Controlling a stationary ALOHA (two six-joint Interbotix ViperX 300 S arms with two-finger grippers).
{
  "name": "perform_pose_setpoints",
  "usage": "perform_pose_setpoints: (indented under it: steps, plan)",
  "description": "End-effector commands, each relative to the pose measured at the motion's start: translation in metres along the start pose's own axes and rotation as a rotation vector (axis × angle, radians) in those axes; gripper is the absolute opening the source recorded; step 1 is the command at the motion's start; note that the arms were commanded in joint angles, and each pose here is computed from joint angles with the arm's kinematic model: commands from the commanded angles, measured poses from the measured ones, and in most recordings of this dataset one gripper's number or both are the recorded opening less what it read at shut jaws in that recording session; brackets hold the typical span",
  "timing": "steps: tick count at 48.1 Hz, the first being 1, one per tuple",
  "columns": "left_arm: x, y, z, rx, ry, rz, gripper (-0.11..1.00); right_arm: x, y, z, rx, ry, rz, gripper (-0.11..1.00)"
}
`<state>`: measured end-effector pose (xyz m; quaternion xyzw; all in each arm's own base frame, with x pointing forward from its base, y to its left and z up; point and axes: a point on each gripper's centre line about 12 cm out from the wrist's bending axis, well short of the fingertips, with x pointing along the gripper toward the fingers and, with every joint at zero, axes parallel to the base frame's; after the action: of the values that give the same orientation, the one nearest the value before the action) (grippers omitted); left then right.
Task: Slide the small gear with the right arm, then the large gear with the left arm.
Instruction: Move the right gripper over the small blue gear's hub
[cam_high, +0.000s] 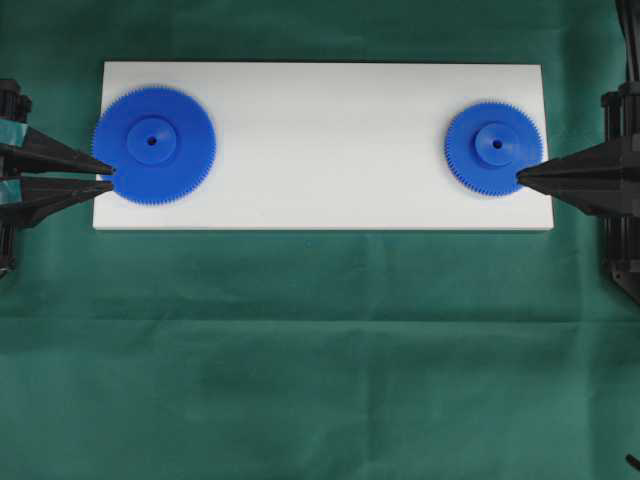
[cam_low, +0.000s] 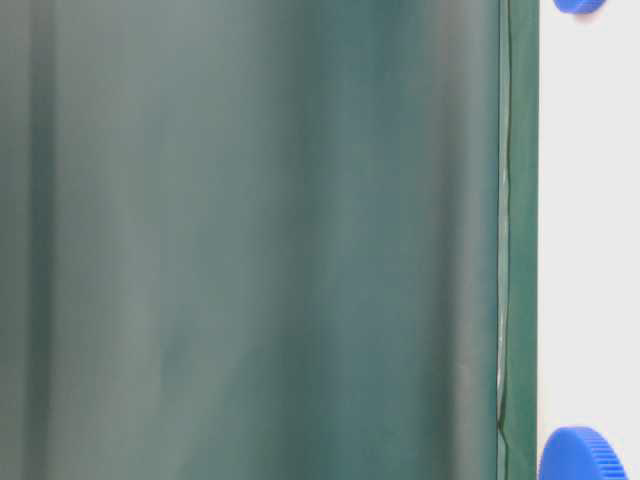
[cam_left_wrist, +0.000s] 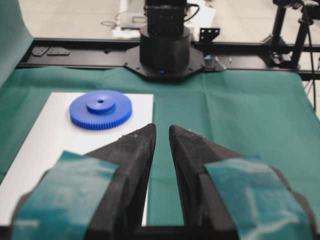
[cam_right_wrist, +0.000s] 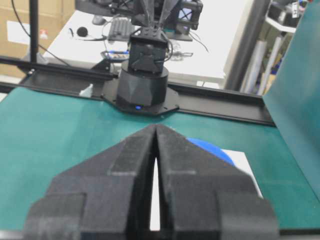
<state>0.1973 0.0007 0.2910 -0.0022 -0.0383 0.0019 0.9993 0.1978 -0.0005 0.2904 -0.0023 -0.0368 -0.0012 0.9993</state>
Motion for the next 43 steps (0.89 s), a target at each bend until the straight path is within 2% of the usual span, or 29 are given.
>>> perform_pose_setpoints:
  steps: [1, 2, 9, 18, 24, 37, 43]
  plan:
    - [0.000, -0.001, 0.006, -0.011, -0.020, -0.002, 0.24, 0.003, 0.002, 0.005, 0.019, -0.014, 0.008, 0.50]
    - [0.000, -0.001, 0.005, -0.012, -0.017, -0.003, 0.24, 0.003, 0.001, 0.003, 0.019, -0.008, 0.006, 0.50]
    - [-0.002, -0.001, 0.004, -0.014, -0.020, -0.002, 0.01, 0.002, 0.001, -0.001, 0.022, 0.002, 0.006, 0.50]
    - [-0.005, 0.002, 0.007, -0.011, -0.035, 0.011, 0.00, 0.001, -0.004, -0.001, 0.018, 0.001, -0.021, 0.50]
    - [-0.011, 0.012, 0.009, -0.007, -0.053, 0.065, 0.00, -0.002, -0.020, 0.001, 0.012, -0.011, -0.102, 0.50]
    - [-0.030, 0.042, 0.010, 0.012, -0.022, 0.248, 0.00, -0.019, -0.059, 0.007, -0.003, -0.014, -0.320, 0.50]
    - [-0.035, 0.050, 0.005, 0.005, 0.016, 0.300, 0.00, -0.022, -0.064, 0.006, 0.013, 0.009, -0.351, 0.50]
